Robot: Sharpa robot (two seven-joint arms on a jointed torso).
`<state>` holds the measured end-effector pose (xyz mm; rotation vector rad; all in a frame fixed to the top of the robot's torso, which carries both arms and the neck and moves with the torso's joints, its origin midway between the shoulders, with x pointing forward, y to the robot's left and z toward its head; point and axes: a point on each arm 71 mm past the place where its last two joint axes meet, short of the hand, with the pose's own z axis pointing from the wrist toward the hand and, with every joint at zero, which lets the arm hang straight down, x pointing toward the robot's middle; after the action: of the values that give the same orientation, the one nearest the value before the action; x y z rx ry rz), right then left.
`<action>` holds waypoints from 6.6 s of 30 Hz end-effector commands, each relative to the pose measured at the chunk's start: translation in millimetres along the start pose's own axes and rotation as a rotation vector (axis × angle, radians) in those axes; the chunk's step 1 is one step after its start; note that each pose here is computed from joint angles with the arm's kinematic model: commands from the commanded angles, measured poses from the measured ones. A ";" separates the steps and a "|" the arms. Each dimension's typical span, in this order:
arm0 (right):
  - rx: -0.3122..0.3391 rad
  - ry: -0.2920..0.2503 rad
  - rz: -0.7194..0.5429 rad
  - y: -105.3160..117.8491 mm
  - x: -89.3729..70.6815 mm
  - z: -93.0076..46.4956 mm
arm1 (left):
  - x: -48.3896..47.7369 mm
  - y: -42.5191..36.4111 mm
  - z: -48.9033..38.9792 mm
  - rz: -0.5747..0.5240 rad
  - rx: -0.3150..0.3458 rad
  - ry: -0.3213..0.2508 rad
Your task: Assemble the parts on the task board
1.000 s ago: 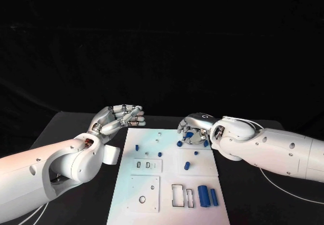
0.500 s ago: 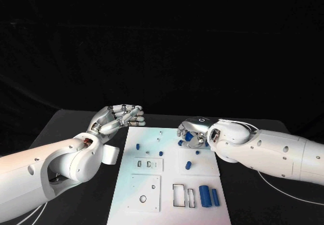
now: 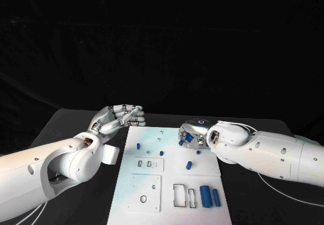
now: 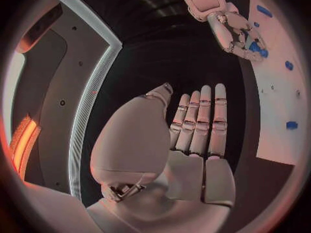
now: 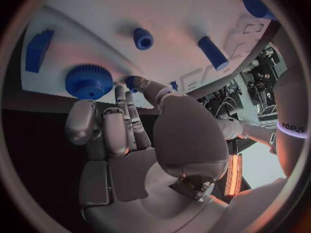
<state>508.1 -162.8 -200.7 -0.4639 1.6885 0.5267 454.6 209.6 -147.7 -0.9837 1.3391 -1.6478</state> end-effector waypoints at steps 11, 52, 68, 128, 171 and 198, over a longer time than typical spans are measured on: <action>0.003 0.017 -0.013 0.8 2.9 1.1 | 1.5 -0.9 0.5 -0.008 -0.007 0.020; 0.041 -0.210 0.061 20.7 -20.2 16.5 | -2.5 0.1 1.3 -0.004 -0.028 0.015; 0.051 -0.255 0.052 33.8 -24.8 40.4 | -0.8 -1.4 3.4 -0.005 -0.024 0.021; 0.058 -0.221 0.077 35.3 -10.1 52.5 | -2.6 -10.9 8.4 0.005 -0.008 0.024; 0.275 -0.064 0.362 -47.7 -3.6 -21.3 | -10.1 -10.5 7.0 0.006 -0.016 0.014; 0.302 -0.038 0.357 -46.7 7.7 -11.7 | -10.8 -9.8 7.7 0.006 -0.020 0.014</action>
<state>525.9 -207.0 -203.6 0.0727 1.7489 0.5469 465.3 220.3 -139.2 -0.9888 1.3635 -1.6188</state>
